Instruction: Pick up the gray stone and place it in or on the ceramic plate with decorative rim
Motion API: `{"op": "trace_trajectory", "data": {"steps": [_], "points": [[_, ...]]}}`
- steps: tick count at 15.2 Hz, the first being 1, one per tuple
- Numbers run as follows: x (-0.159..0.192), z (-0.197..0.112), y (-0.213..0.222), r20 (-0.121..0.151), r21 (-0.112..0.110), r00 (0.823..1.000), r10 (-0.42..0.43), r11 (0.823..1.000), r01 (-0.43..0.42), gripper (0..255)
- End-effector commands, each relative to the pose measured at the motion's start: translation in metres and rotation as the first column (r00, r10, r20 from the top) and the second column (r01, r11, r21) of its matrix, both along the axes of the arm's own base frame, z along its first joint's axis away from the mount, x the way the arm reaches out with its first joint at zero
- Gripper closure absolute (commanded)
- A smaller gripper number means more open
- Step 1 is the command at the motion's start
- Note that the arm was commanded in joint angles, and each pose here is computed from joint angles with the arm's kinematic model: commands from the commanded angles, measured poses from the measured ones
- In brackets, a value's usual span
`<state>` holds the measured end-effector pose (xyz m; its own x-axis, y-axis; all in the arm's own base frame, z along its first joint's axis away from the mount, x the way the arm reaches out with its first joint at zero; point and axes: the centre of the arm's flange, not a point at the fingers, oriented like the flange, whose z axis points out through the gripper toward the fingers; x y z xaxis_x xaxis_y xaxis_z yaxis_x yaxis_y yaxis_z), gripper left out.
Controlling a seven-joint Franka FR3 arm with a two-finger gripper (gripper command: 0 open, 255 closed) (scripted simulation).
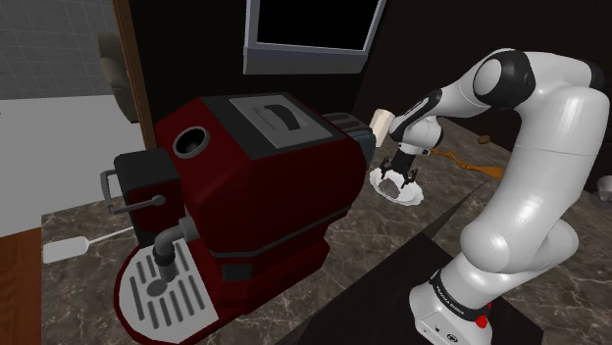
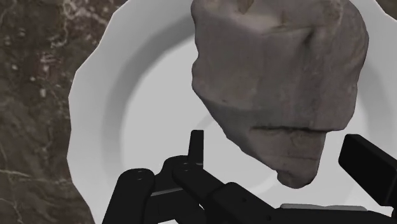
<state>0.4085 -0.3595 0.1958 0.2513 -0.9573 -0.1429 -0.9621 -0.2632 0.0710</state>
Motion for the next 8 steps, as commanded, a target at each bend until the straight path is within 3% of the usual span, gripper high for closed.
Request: {"op": "trace_trajectory", "data": {"steps": [1, 5, 6, 8], "points": [[0.0001, -0.0012, -0.0001, 0.0, 0.0, 1.0, 0.0, 1.0, 0.0, 0], [0.0001, -0.0012, 0.0, 0.0, 0.0, 1.0, 0.0, 1.0, 0.0, 0], [0.0001, -0.0012, 0.0, 0.0, 0.0, 1.0, 0.0, 1.0, 0.0, 255], [0.0, -0.0012, 0.0, 0.0, 0.0, 1.0, 0.0, 1.0, 0.0, 255]]}}
